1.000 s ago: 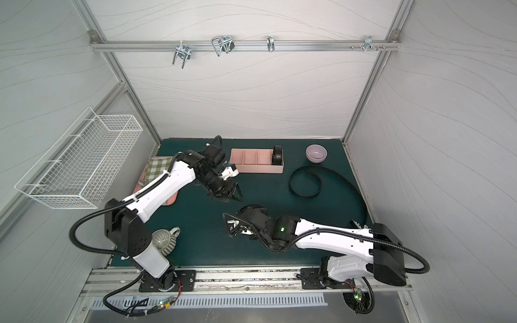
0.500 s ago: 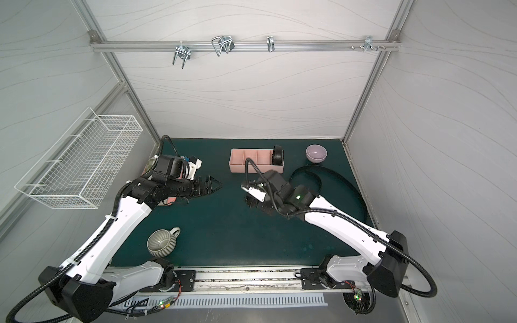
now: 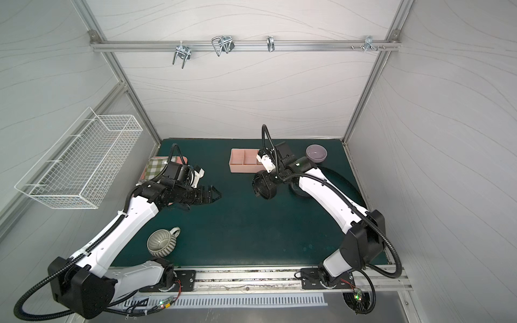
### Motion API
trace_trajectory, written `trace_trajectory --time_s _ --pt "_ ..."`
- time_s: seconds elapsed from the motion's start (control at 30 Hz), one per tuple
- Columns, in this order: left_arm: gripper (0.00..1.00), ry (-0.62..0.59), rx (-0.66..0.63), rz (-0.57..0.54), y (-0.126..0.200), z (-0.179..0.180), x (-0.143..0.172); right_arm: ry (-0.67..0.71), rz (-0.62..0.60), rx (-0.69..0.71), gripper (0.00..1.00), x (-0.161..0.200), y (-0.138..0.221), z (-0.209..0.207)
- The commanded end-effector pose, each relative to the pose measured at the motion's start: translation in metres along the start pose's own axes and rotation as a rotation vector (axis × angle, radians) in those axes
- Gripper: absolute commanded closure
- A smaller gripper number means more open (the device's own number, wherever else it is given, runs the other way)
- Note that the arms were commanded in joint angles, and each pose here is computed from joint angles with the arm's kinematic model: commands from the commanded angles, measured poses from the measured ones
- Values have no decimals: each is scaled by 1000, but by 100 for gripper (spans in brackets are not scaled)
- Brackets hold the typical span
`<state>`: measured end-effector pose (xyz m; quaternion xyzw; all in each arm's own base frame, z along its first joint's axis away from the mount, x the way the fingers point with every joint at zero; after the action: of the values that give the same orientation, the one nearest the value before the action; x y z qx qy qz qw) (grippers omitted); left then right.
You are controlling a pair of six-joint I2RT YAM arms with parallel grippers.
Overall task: Place the belts into the storage roll
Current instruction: Pick up the belt from the center of the board, then place the belt in the container.
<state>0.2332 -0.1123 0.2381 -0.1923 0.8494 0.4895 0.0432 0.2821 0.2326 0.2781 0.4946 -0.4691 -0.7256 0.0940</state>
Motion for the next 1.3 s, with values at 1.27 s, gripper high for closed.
trace_trajectory --time_s 1.27 --pt "1 -62 -34 4 -21 15 4 -199 -145 287 84 -119 -99 -90"
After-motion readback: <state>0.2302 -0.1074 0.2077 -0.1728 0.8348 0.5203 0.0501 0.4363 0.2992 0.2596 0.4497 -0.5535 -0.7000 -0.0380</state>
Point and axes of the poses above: each gripper's point midway between its finger pads, its own y axis back along the fingers, its own z axis along the line the jaws close on, x = y × z, the point moved 7 cm from there along y, back along the fingers, and after that the axes turned 14 degrees about y, right-handed, at the moved point
